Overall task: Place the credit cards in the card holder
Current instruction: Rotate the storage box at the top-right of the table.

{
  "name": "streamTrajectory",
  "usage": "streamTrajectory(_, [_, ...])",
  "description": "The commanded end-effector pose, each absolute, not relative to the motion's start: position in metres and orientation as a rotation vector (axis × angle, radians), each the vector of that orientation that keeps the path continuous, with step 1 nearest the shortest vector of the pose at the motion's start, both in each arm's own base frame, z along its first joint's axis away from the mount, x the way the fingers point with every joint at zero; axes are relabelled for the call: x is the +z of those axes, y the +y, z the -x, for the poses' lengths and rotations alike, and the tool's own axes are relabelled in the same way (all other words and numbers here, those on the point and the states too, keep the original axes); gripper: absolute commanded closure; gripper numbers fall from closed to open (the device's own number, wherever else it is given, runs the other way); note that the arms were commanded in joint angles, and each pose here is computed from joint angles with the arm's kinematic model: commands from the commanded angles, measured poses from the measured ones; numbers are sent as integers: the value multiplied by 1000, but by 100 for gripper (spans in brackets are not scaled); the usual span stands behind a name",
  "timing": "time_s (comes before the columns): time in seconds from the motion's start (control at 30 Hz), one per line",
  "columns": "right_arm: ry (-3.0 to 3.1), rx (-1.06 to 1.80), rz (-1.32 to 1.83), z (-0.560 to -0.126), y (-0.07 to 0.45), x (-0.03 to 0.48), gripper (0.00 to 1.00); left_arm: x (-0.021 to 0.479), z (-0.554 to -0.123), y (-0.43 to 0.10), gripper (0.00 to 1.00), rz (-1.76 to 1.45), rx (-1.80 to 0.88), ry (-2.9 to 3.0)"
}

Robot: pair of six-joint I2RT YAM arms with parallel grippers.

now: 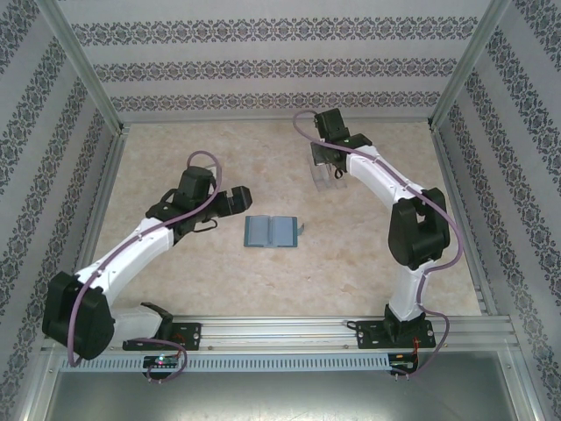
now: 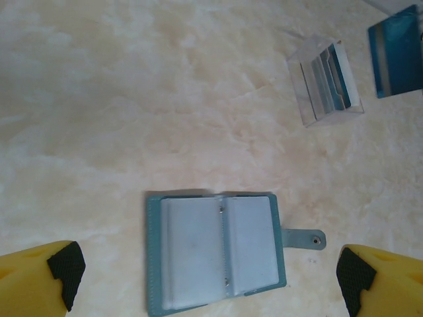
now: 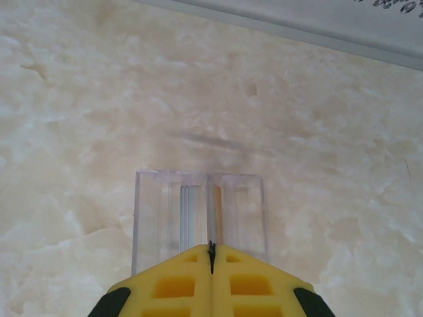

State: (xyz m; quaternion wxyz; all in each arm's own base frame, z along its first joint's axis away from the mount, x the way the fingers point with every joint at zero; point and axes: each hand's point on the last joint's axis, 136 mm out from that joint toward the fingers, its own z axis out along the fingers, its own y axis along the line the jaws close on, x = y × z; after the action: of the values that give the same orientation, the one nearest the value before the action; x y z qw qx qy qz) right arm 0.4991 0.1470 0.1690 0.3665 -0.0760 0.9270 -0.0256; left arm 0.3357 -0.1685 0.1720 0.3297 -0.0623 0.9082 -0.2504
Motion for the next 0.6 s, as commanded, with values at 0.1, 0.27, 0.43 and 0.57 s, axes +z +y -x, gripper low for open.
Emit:
streamTrajectory(0.1, [2393,43,133,-505,141,166,100,166,-339,-187,1,86,-682,2390])
streamTrajectory(0.27, [2419,66,133,-504,143,159,100,158,-339,-190,1,97,-693,2400])
streamTrajectory(0.43, [2490,203,67,-504,138,150,100,156,-340,-191,1,87,-690,2416])
streamTrajectory(0.57, [2572,276,28,-501,140,127,74,155,-340,-191,1,77,-681,2419])
